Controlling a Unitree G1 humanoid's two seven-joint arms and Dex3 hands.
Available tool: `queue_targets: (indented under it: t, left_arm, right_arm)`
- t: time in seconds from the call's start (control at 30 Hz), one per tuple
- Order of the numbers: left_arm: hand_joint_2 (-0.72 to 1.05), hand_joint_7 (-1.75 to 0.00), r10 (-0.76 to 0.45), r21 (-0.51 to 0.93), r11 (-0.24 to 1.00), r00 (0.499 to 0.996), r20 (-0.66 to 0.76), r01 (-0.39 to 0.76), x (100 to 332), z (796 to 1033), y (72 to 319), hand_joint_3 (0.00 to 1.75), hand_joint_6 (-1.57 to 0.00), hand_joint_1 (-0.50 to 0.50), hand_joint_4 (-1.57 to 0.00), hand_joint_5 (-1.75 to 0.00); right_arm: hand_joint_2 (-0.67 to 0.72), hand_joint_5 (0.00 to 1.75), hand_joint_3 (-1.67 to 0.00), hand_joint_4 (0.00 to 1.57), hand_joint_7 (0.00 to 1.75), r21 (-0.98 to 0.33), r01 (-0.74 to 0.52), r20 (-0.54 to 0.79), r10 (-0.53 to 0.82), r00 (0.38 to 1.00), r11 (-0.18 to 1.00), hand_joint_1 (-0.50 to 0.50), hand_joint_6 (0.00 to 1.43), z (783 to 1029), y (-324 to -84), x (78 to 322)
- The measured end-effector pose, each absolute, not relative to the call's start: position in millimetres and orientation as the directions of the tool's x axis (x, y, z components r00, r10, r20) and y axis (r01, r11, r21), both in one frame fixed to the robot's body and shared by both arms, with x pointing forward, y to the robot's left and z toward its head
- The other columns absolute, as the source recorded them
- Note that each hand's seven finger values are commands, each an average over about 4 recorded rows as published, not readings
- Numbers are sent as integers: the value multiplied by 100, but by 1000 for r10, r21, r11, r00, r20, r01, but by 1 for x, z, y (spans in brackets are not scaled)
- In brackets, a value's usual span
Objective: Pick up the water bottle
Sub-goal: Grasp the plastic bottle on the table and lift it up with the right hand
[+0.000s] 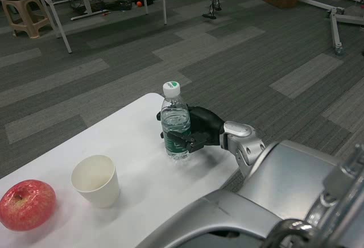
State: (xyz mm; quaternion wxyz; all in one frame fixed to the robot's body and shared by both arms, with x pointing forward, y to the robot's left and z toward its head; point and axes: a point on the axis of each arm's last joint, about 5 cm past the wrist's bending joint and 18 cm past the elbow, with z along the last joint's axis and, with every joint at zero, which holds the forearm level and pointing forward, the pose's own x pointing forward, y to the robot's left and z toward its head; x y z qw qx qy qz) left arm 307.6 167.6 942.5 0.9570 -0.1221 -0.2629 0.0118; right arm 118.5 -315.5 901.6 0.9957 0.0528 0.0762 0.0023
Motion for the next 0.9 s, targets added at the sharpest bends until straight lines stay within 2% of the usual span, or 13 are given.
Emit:
queue_targets:
  t: [0.13, 0.27, 0.37, 0.5, 0.9]
  left_arm:
    - [16, 0, 87, -240, 970, 862, 500, 42, 308, 943, 168, 9, -29, -50, -30, 0]
    - [16, 0, 87, -240, 970, 862, 500, 42, 308, 943, 168, 9, -29, -50, -30, 0]
    - [16, 0, 87, -240, 970, 861, 500, 42, 308, 943, 168, 9, -29, -50, -30, 0]
    - [16, 0, 86, -240, 970, 862, 500, 42, 308, 943, 168, 9, -29, -50, -30, 0]
    - [16, 0, 47, -213, 974, 866, 498, 70, 307, 941, 162, 9, -29, -50, -30, 0]
  right_arm:
    - [-60, 145, -159, 23, 147, 92, 16, -140, -3, 990, 996, -46, 11, 902, -314, 120]
    - [-60, 145, -159, 23, 154, 69, 38, -119, -30, 992, 997, -46, 11, 902, -313, 121]
    - [-60, 145, -159, 23, 148, 45, 57, -90, -53, 995, 997, -46, 11, 904, -313, 122]
    - [-65, 145, -159, 24, 154, 16, 79, -31, -78, 996, 997, -45, 11, 907, -312, 124]
    - [-60, 145, -159, 26, 154, -5, 15, 122, -14, 992, 1000, -46, 14, 918, -292, 155]
